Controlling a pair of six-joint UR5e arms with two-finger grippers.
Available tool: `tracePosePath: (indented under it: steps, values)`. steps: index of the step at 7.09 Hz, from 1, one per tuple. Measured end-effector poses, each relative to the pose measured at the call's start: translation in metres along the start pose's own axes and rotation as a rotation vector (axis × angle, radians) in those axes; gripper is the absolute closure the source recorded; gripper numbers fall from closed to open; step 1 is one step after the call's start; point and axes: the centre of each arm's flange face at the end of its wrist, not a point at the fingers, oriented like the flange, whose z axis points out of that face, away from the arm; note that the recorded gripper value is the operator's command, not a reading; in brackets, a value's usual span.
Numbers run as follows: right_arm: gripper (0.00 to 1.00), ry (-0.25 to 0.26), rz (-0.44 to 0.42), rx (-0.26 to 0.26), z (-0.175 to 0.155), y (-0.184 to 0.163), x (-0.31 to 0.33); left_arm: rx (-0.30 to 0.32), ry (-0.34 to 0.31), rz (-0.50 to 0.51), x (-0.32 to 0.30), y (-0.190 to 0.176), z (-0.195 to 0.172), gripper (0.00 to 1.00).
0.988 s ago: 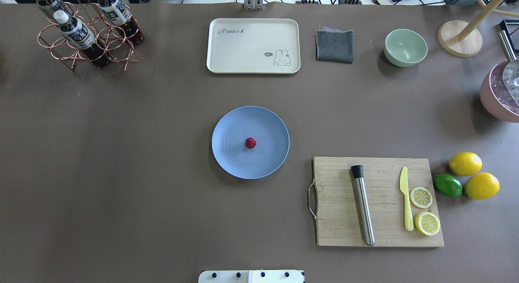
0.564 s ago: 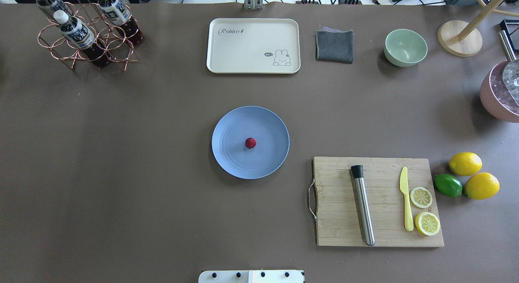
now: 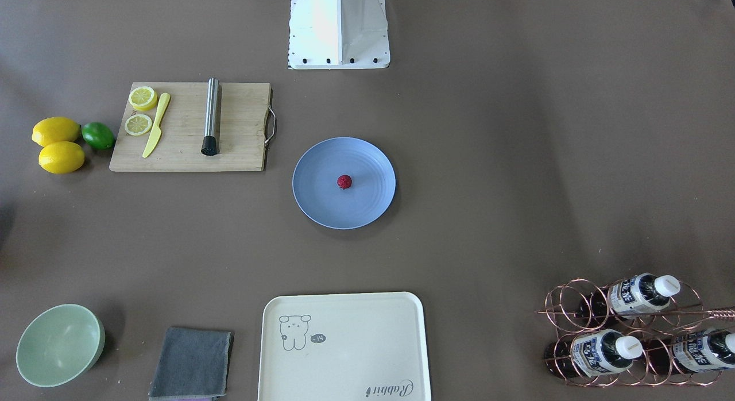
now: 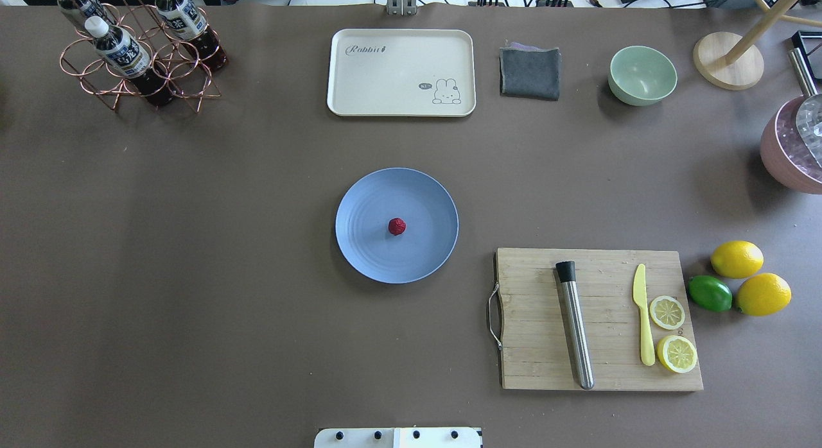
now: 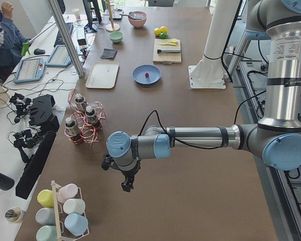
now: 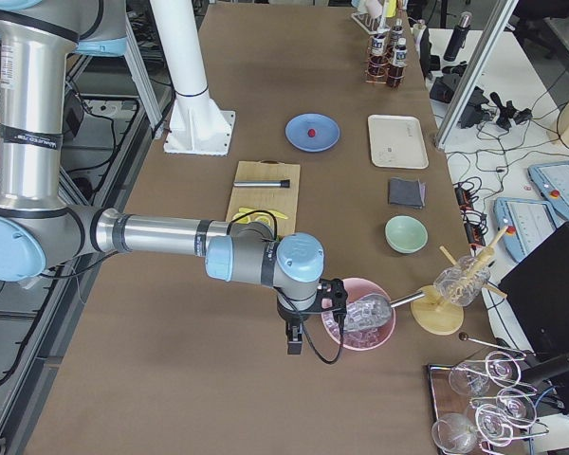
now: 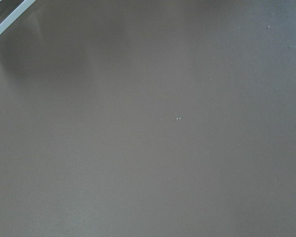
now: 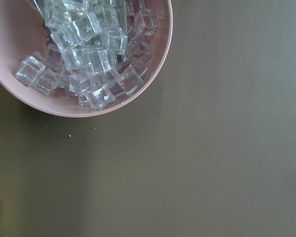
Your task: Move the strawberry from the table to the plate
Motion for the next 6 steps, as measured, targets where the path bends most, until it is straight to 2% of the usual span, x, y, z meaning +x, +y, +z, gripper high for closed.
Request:
tracePosePath:
  steps: [6]
  values:
    - [0.00, -0.002, -0.003, 0.004, -0.0018, -0.0004, -0.0018, -0.004, 0.005, -0.004, -0.0013, 0.0055, 0.0033, 0.01]
